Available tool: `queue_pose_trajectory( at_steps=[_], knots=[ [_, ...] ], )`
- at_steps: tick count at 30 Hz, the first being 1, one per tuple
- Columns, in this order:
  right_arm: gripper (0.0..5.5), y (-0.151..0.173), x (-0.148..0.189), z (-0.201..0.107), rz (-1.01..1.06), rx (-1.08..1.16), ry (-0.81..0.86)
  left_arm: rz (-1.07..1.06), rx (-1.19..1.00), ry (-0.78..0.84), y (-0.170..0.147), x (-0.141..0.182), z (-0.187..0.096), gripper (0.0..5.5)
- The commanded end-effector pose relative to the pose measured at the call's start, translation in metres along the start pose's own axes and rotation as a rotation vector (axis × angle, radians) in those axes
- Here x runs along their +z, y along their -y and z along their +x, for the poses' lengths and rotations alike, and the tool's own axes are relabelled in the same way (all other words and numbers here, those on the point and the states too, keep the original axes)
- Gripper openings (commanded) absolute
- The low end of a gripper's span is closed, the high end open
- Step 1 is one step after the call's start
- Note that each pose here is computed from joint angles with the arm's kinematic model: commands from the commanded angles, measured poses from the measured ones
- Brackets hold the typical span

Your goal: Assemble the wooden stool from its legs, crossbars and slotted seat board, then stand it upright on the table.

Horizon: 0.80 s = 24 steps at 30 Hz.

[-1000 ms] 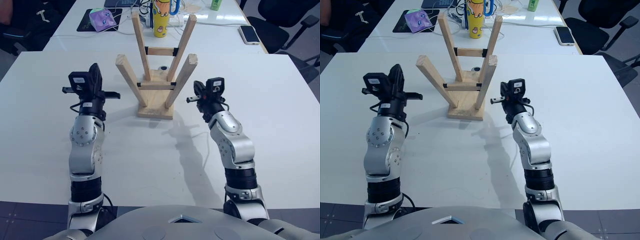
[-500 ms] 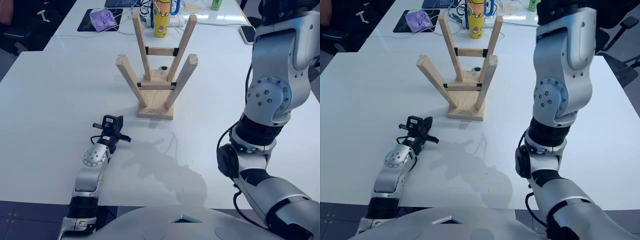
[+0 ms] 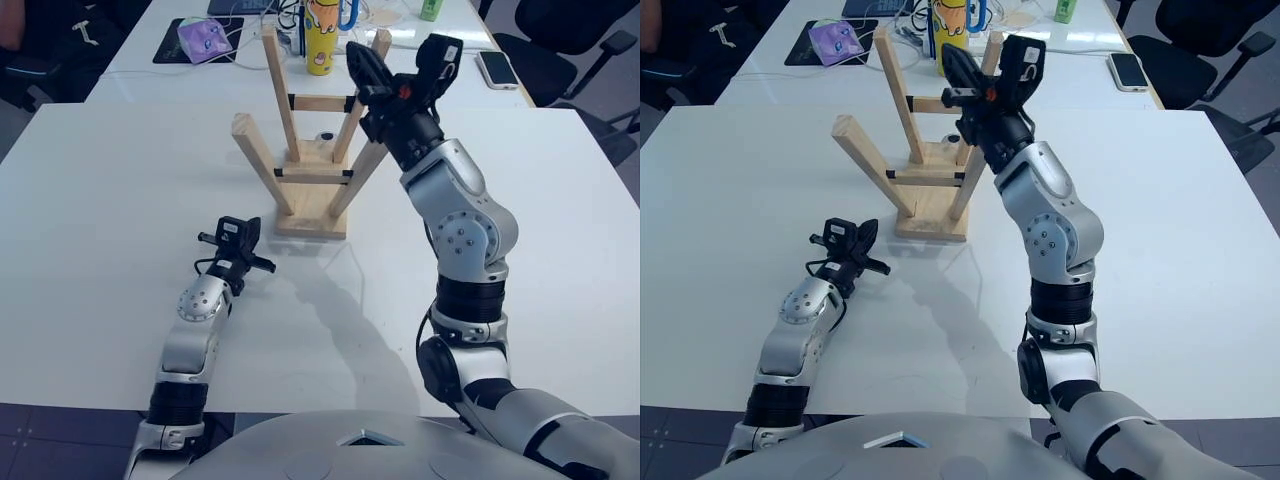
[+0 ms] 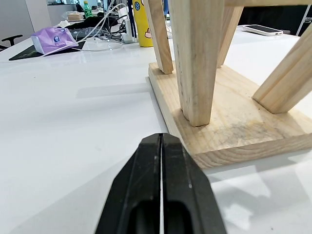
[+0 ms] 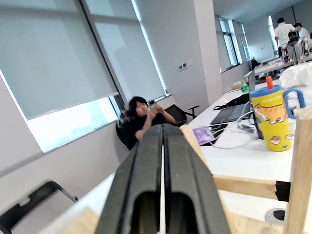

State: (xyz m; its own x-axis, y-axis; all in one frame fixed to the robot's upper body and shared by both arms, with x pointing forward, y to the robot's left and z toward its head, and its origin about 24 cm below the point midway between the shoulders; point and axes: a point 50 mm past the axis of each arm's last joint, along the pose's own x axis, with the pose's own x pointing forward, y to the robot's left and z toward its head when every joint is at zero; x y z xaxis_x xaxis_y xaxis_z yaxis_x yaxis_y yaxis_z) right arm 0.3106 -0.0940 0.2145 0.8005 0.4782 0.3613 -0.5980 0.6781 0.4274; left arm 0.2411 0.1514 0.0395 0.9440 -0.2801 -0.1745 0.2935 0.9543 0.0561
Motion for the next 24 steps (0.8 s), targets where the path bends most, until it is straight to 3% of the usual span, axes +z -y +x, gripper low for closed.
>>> queue_pose_trajectory(
  at_steps=[1, 5, 9, 11, 13, 16, 24],
  knots=[
    [0.00, 0.002, 0.057, 0.005, 0.131, 0.025, 0.219, 0.011, -0.021, -0.038, 0.002, -0.007, -0.003, 0.03],
    [0.00, 0.041, 0.065, -0.001, 0.135, -0.095, 0.218, 0.033, -0.054, -0.067, -0.003, -0.012, -0.007, 0.03],
    [0.00, 0.097, 0.004, -0.015, -0.128, -0.245, -0.155, 0.096, -0.187, -0.080, -0.007, -0.009, -0.009, 0.03],
    [0.00, 0.115, -0.018, -0.027, -0.294, -0.188, -0.252, 0.152, -0.223, -0.093, -0.013, -0.007, -0.008, 0.03],
    [0.00, 0.126, -0.035, -0.037, -0.285, -0.085, -0.317, 0.187, -0.262, -0.113, -0.017, -0.006, -0.005, 0.03],
    [0.00, 0.132, -0.047, -0.041, -0.259, 0.049, -0.370, 0.231, -0.326, -0.154, -0.018, -0.007, 0.002, 0.03],
    [0.00, 0.104, -0.071, -0.027, -0.229, 0.485, -0.490, 0.310, -0.300, -0.218, -0.032, -0.009, 0.027, 0.03]
  ],
)
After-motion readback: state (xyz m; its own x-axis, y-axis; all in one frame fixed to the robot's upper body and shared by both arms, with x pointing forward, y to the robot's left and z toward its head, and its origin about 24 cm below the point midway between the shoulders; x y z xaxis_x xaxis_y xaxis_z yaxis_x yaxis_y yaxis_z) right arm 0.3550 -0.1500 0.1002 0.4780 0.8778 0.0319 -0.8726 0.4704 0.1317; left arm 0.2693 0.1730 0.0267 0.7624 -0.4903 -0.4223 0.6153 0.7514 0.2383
